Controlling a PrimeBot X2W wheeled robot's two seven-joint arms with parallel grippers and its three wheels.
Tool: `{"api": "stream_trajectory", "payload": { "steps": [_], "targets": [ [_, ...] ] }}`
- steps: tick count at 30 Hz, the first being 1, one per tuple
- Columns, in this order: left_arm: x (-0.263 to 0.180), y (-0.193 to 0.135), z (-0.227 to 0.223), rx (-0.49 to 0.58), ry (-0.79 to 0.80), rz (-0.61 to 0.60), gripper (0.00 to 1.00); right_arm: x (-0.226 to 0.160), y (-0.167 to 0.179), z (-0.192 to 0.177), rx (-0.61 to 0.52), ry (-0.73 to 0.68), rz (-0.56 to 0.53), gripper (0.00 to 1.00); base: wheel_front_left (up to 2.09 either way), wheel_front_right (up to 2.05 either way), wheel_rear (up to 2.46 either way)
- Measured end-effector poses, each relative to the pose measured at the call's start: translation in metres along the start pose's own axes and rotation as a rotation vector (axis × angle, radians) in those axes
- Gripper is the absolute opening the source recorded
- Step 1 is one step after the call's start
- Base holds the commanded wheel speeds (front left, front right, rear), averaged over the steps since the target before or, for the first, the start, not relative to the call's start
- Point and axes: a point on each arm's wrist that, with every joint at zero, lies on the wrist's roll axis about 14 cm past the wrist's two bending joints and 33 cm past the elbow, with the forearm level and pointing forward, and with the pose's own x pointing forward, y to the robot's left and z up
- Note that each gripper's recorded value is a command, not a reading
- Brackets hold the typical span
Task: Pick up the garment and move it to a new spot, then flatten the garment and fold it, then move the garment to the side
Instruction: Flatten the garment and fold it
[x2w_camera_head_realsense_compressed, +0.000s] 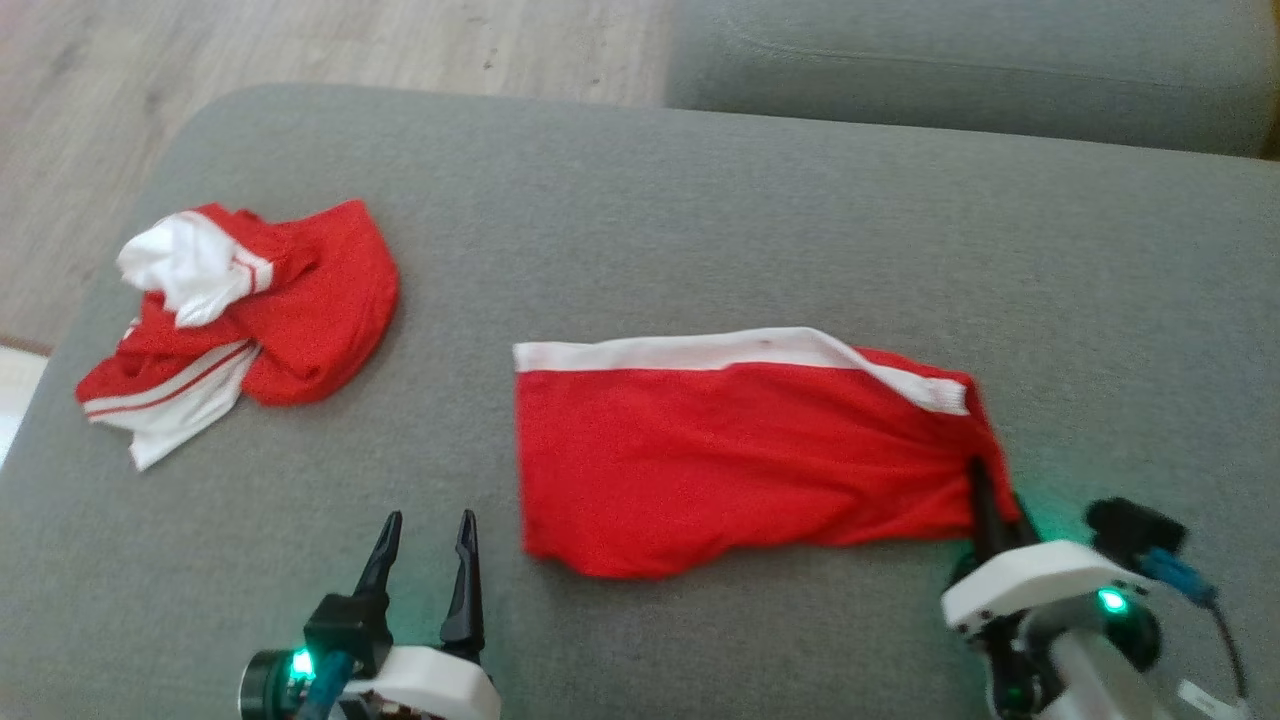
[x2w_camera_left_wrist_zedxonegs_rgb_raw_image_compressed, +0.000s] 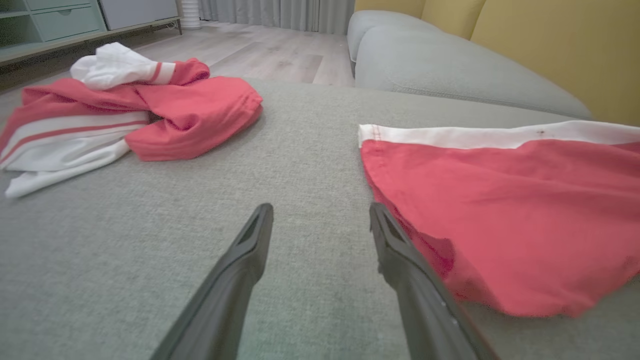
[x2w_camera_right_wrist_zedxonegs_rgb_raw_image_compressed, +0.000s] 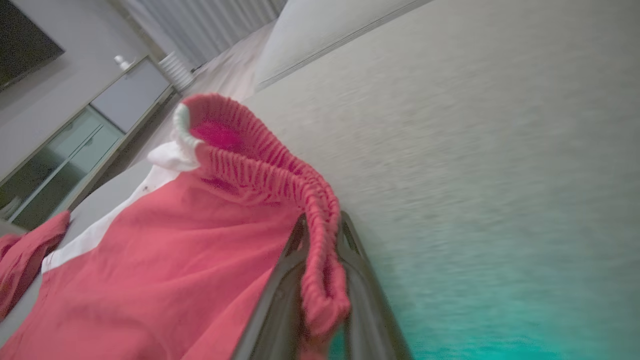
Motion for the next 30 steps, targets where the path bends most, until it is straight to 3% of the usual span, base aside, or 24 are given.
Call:
{"api": "stream_trajectory", "payload": {
  "steps": [7,11,15,22,26,30],
  "targets": [
    [0.005,-0.024,0.002,0.011,-0.003,-0.081,1.0,-0.03,-0.065,0.027,0.088,-0.119,-0.2,0.0,0.0,0.0,0.0],
    [0.004,-0.042,-0.004,0.023,0.013,-0.14,1.0,-0.038,-0.068,0.038,0.086,-0.161,-0.203,0.0,0.0,0.0,0.0],
    [0.002,-0.049,-0.004,0.027,0.012,-0.162,1.0,-0.032,-0.034,0.047,0.092,-0.17,-0.093,0.0,0.0,0.0,0.0],
    [-0.008,-0.04,-0.007,0.019,0.015,-0.133,1.0,-0.021,0.078,0.047,0.086,-0.128,0.243,0.0,0.0,0.0,0.0],
    [-0.016,-0.025,-0.01,0.009,0.016,-0.084,1.0,-0.02,0.12,0.027,0.04,-0.045,0.366,0.0,0.0,0.0,0.0],
    [-0.026,-0.006,-0.013,-0.006,0.018,-0.022,1.0,-0.017,0.14,-0.003,-0.041,0.053,0.428,0.0,0.0,0.0,0.0]
  ]
}}
